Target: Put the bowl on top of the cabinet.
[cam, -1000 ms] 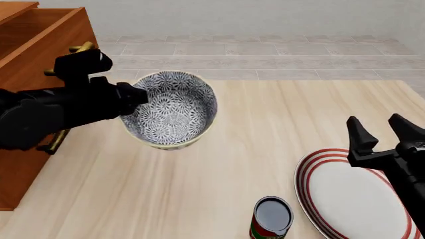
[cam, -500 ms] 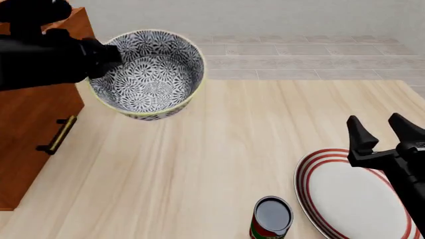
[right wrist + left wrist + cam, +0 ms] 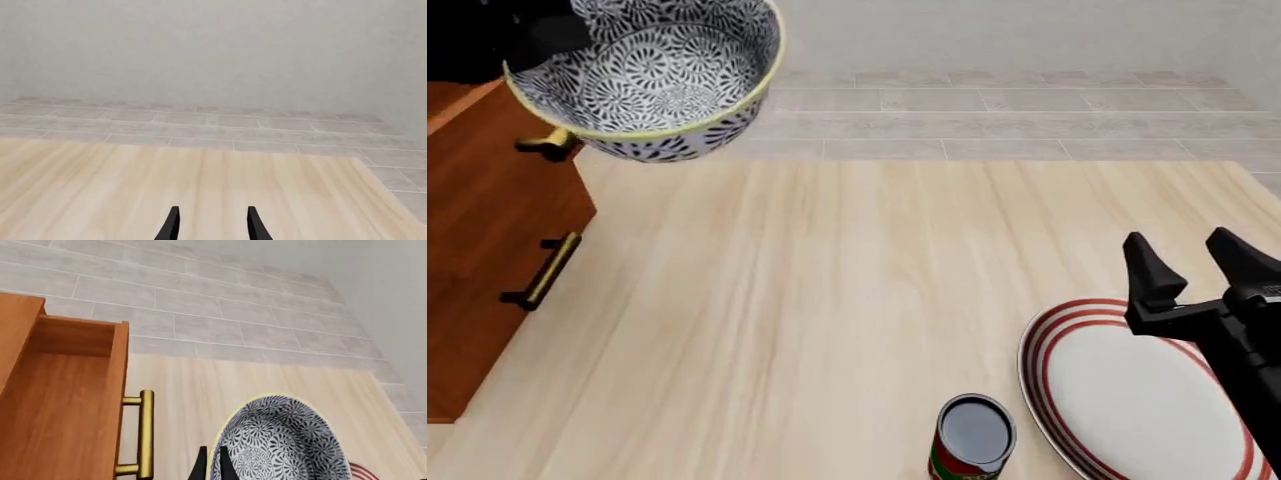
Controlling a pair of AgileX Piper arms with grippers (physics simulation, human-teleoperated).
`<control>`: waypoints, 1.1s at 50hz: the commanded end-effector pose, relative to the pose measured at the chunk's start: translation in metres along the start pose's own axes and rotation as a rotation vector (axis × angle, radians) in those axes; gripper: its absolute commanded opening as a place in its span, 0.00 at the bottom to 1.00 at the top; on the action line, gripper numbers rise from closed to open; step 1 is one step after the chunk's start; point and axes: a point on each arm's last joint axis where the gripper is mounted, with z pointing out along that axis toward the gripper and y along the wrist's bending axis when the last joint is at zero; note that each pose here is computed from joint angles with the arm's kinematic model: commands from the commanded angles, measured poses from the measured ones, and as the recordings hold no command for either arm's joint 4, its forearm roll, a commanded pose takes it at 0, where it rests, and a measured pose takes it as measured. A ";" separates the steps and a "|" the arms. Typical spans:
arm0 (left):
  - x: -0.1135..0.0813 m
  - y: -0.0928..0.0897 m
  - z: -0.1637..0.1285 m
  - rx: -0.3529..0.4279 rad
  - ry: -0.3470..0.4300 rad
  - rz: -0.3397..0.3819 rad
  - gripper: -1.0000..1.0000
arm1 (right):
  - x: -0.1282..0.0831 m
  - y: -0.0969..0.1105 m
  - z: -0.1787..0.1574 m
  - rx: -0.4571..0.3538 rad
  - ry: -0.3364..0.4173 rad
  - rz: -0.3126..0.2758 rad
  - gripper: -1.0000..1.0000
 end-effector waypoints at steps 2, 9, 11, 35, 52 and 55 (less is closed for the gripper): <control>-0.024 0.003 -0.020 -0.029 -0.054 -0.047 0.00 | 0.000 0.000 0.000 0.000 0.001 0.001 1.00; -0.038 0.013 -0.029 -0.082 -0.092 -0.097 0.00 | 0.000 0.000 0.000 -0.002 0.003 0.001 1.00; -0.041 0.015 -0.032 -0.096 -0.102 -0.107 0.00 | 0.001 0.000 0.000 -0.002 0.004 0.002 1.00; -0.057 0.052 -0.048 -0.276 -0.181 -0.252 0.00 | 0.000 0.001 0.000 -0.005 0.002 0.003 1.00; -0.075 0.074 -0.069 -0.422 -0.216 -0.316 0.00 | 0.001 0.001 0.000 -0.009 0.006 0.001 1.00; -0.075 0.076 -0.069 -0.434 -0.217 -0.340 0.00 | 0.001 0.001 0.000 -0.010 0.006 0.001 1.00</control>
